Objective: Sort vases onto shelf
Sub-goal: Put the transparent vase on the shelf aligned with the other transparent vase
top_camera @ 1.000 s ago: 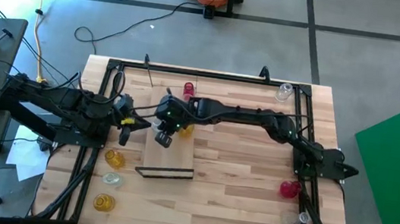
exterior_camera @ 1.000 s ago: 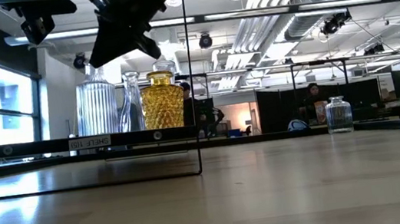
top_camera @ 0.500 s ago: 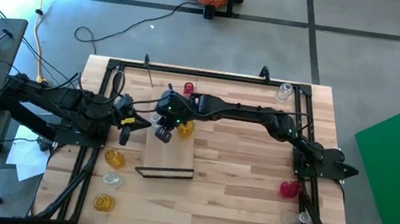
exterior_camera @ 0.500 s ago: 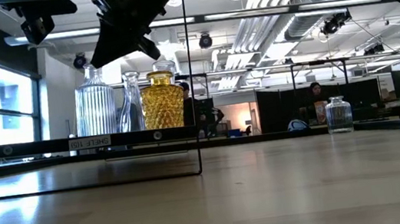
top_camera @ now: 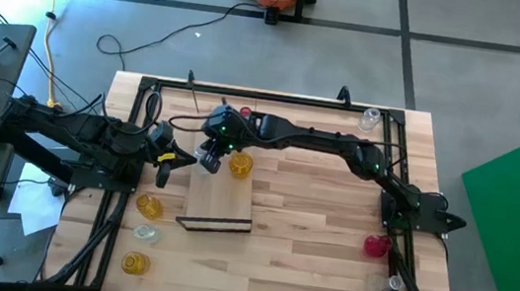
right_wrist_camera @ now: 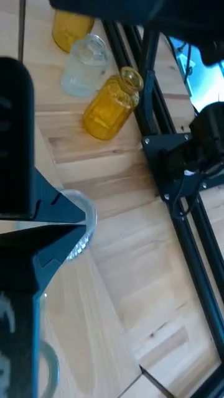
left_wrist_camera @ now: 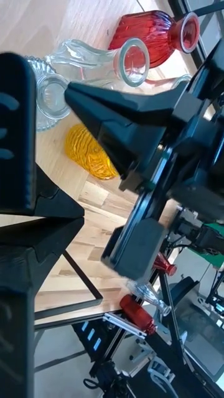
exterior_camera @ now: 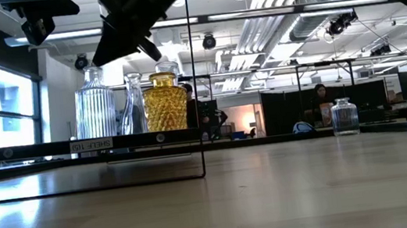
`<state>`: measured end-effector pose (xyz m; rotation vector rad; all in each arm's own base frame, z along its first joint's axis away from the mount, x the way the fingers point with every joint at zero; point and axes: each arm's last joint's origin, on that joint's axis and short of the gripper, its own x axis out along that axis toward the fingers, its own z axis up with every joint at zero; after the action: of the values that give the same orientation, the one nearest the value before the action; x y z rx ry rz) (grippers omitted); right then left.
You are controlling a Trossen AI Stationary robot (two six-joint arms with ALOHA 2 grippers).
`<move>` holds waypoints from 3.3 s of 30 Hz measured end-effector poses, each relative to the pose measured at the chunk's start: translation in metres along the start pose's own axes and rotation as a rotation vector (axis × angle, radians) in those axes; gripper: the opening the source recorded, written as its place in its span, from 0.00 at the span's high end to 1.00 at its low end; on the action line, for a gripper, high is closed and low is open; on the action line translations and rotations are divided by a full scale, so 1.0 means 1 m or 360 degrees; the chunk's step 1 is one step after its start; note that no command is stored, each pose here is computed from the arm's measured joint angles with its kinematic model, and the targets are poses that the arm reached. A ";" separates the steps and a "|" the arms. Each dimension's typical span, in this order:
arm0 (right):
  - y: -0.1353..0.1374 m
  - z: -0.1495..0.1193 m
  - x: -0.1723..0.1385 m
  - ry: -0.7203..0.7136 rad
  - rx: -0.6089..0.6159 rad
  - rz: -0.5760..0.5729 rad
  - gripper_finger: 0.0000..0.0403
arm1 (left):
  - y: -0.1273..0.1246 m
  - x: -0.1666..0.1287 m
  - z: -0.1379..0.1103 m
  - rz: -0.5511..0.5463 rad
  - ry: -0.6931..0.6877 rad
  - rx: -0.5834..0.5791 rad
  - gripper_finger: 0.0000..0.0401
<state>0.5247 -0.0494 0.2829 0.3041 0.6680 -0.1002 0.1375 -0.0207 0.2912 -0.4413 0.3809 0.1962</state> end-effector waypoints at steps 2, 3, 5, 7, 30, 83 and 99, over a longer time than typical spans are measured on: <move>-0.003 0.001 0.000 -0.0003 0.0005 -0.0006 1.00 | 0.000 0.000 0.000 0.0001 0.0000 -0.0011 1.00; -0.004 0.001 0.000 -0.0003 0.0007 -0.0009 1.00 | 0.000 0.000 0.000 0.0001 -0.0001 -0.0012 1.00; -0.004 0.001 0.000 -0.0003 0.0007 -0.0010 1.00 | 0.000 0.000 0.000 0.0001 -0.0001 -0.0011 1.00; -0.001 0.000 0.000 -0.0009 -0.0005 -0.0023 1.00 | 0.000 0.000 0.000 0.0004 -0.0002 -0.0010 1.00; 0.041 -0.029 0.001 0.0280 -0.0080 -0.0031 1.00 | 0.000 0.000 0.000 0.0007 -0.0003 0.0058 1.00; 0.000 -0.018 0.029 0.0132 -0.0062 0.0267 1.00 | 0.005 -0.037 0.018 -0.0089 -0.0435 0.0010 1.00; 0.042 -0.016 -0.001 0.0114 -0.0065 -0.0116 1.00 | 0.011 -0.033 -0.004 -0.0180 0.0037 -0.0058 1.00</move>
<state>0.5223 -0.0048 0.2813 0.2448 0.7515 -0.1453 0.1029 -0.0164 0.2970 -0.5002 0.3747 0.0886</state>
